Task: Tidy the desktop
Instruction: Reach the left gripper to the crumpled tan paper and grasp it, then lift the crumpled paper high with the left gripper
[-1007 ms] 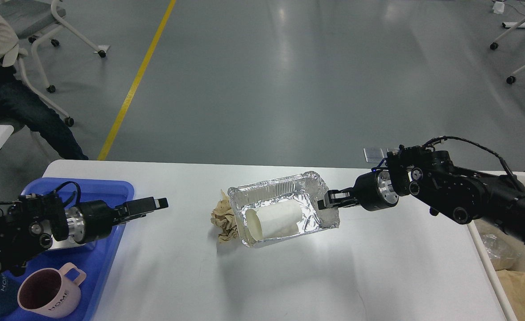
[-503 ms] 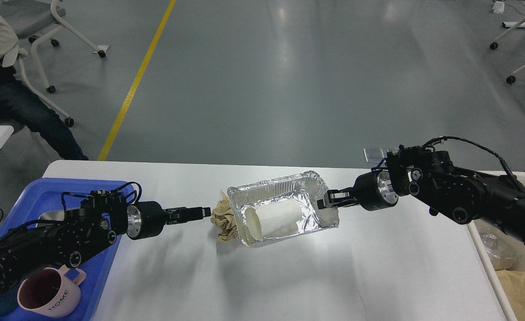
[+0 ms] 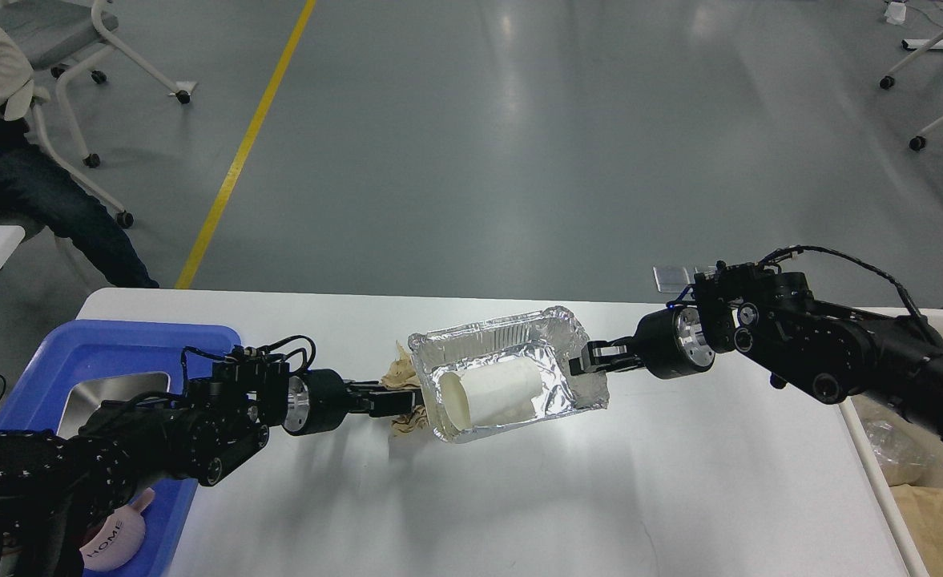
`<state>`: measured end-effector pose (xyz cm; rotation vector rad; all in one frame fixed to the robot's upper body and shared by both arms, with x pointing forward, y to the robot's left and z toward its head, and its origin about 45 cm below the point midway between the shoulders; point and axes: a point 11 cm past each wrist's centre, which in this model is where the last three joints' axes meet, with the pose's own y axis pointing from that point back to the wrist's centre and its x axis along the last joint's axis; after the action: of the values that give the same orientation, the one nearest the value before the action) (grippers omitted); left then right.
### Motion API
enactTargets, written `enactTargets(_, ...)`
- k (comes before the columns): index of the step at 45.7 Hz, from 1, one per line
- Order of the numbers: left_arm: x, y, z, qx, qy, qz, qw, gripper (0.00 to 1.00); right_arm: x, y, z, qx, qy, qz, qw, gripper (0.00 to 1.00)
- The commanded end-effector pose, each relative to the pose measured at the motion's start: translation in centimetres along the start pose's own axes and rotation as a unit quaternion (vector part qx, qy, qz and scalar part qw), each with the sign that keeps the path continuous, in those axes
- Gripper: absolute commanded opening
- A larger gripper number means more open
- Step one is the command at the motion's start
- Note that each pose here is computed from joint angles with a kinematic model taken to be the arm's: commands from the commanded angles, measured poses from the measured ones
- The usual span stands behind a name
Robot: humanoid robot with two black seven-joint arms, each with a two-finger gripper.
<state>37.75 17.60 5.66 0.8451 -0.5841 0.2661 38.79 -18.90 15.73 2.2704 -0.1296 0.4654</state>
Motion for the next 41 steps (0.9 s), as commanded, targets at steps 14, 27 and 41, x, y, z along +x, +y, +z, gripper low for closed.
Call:
enactTargets(14, -1.7, -0.7, 0.5, -0.002, -0.052, -0.028, 0.998, 0.67, 0.1, 0.2, 0.1, -0.001, -0.001, 0.003, 1.000, 0.00)
enactTargets(27, -1.6, -0.1, -0.6, 0.014, -0.055, -0.025, 0.998, 0.06, 0.1, 0.2, 0.1, -0.001, -0.001, 0.003, 1.000, 0.00)
enactTargets(41, -1.1, 0.4, -0.9, 0.011, -0.053, -0.020, 0.998, 0.00, 0.1, 0.1, 0.2, -0.002, -0.001, 0.002, 1.000, 0.00)
